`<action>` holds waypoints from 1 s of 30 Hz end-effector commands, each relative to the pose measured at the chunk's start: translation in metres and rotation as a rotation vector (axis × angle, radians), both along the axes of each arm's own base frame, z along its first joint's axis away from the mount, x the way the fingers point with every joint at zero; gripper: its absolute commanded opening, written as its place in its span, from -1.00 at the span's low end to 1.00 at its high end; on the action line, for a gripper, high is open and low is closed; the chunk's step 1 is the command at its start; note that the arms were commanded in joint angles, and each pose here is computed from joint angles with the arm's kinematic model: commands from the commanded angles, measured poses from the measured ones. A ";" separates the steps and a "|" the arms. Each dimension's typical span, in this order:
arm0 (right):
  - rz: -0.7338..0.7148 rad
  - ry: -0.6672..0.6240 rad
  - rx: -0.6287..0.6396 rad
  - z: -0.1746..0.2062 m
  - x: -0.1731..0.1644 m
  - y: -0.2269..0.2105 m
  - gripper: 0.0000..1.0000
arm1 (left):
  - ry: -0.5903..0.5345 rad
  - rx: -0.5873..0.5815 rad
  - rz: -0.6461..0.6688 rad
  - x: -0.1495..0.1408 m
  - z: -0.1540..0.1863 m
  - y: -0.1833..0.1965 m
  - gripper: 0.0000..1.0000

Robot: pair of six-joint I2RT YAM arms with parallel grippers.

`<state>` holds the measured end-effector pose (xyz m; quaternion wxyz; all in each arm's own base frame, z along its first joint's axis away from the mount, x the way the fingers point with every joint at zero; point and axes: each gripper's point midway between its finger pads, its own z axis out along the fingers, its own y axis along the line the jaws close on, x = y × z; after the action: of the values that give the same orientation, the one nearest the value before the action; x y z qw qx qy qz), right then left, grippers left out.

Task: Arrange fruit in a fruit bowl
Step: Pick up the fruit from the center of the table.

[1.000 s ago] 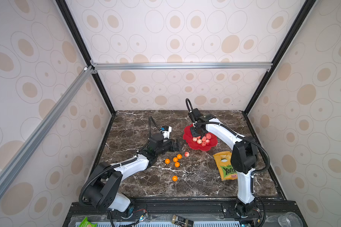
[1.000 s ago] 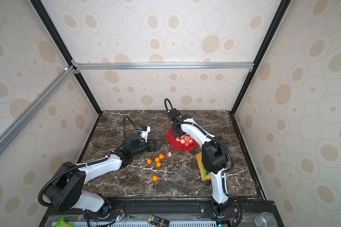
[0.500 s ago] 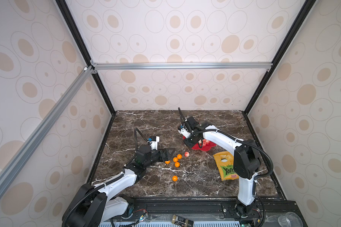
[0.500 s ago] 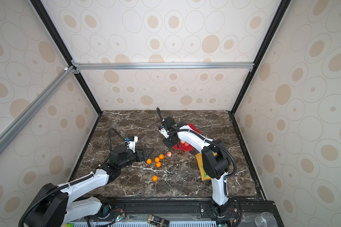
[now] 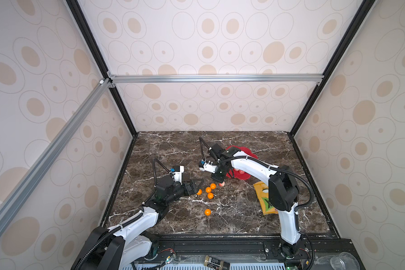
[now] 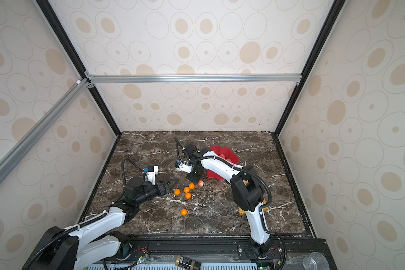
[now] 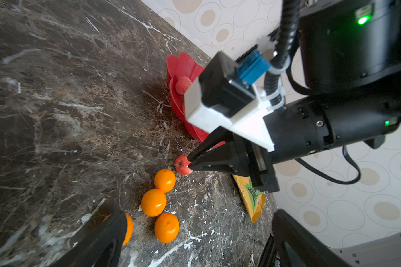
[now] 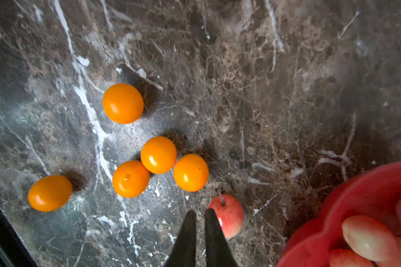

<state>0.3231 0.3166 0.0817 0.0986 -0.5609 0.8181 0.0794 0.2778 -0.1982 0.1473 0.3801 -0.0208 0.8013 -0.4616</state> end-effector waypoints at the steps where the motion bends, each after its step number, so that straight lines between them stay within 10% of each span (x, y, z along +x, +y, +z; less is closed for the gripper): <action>1: 0.060 0.013 -0.083 -0.007 -0.006 -0.008 -0.71 | -0.039 -0.039 -0.005 0.002 0.015 0.000 0.97; 30: 0.088 -0.007 -0.187 -0.035 -0.002 -0.011 -0.44 | -0.029 -0.038 0.005 0.006 0.011 0.005 0.97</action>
<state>0.3258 0.3085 0.0508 0.0616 -0.5900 0.8050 0.0134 0.2811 -0.1936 0.1510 0.3845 -0.0230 0.7962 -0.4665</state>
